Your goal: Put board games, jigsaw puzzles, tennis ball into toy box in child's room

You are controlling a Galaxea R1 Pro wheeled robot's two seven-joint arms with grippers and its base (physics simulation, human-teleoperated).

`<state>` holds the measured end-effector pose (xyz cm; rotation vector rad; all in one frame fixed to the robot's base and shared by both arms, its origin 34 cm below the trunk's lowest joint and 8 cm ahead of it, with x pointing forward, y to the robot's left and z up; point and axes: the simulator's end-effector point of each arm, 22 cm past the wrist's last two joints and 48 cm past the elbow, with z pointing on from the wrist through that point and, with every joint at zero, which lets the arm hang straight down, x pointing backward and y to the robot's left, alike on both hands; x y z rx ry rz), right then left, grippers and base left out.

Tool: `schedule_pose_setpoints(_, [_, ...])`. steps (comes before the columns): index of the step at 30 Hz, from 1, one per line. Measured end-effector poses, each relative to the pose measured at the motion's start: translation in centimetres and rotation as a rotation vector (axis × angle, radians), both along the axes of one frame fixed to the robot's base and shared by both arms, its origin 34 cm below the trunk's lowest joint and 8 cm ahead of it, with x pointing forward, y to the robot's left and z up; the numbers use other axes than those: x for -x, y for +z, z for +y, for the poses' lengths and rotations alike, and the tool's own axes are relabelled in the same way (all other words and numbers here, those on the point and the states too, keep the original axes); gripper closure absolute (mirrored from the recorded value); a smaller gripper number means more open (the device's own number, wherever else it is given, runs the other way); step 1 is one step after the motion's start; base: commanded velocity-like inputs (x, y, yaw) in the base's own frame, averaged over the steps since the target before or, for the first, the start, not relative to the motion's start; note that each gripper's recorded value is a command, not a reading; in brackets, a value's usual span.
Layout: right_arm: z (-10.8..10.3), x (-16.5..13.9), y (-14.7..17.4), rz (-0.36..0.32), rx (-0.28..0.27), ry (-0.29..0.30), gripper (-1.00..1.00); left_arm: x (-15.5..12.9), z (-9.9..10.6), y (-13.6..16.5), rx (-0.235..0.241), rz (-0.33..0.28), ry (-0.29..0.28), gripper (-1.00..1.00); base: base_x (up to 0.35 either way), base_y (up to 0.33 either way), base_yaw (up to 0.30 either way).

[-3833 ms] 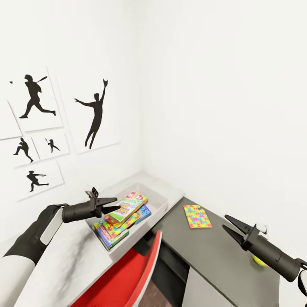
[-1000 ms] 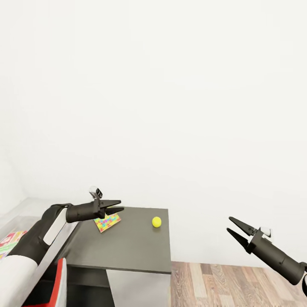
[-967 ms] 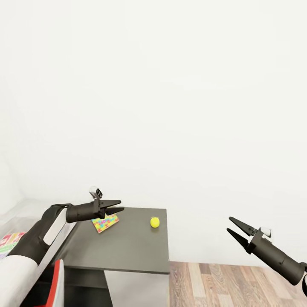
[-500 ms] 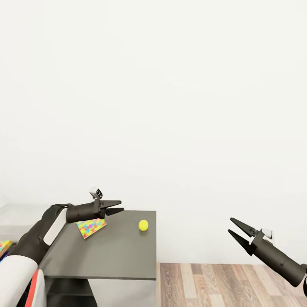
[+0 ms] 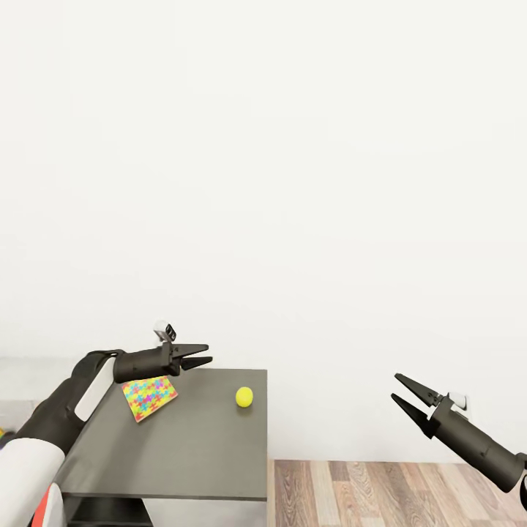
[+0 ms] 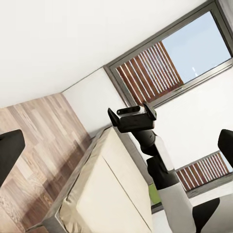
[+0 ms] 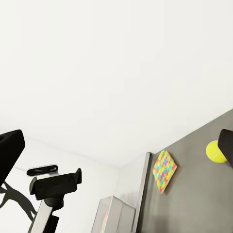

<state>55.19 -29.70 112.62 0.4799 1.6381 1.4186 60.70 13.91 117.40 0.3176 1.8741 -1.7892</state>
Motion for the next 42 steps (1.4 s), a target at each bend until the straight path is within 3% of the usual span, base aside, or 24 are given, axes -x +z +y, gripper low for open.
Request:
schedule_pose_setpoints(17, [0.1,0.0,0.1,-0.002,0.003,0.001,-1.00,0.0,-0.1,-0.1,-0.005,0.000,0.001,-1.00,0.081,0.021,0.000])
schedule_pose_setpoints(21, [-0.1,-0.1,-0.5,0.019,0.023,-0.008,-1.00,-0.3,-0.1,-0.7,-0.029,0.005,0.011,-1.00,0.006,0.001,0.000])
schedule_pose_setpoints(24, [-0.8,-0.5,-2.1,0.082,0.072,-0.036,-1.00,-1.1,0.3,-2.3,-0.104,0.014,0.053,-1.00,0.001,0.000,0.000])
schedule_pose_setpoints(27, [-2.2,-0.9,-5.9,0.225,0.175,-0.102,-1.00,-2.3,0.9,-4.5,-0.199,0.034,0.110,-1.00,0.000,0.000,0.000])
schedule_pose_setpoints(29, [-2.9,-0.9,-7.8,0.302,0.233,-0.137,-1.00,-2.6,0.9,-5.0,-0.222,0.040,0.125,-1.00,0.000,0.000,0.000])
schedule_pose_setpoints(31, [-3.7,-0.7,-9.8,0.388,0.302,-0.171,-1.00,-2.8,0.9,-5.2,-0.231,0.045,0.134,-1.00,0.000,0.000,0.000])
schedule_pose_setpoints(34, [-3.4,-0.4,-11.6,0.455,0.365,-0.170,-1.00,-2.8,0.9,-5.2,-0.231,0.046,0.136,-1.00,0.000,0.000,0.000])
schedule_pose_setpoints(42, [0.6,-0.3,-12.9,0.478,0.436,-0.081,-1.00,-2.7,0.8,-4.7,-0.211,0.045,0.128,-1.00,0.006,-0.022,0.000])
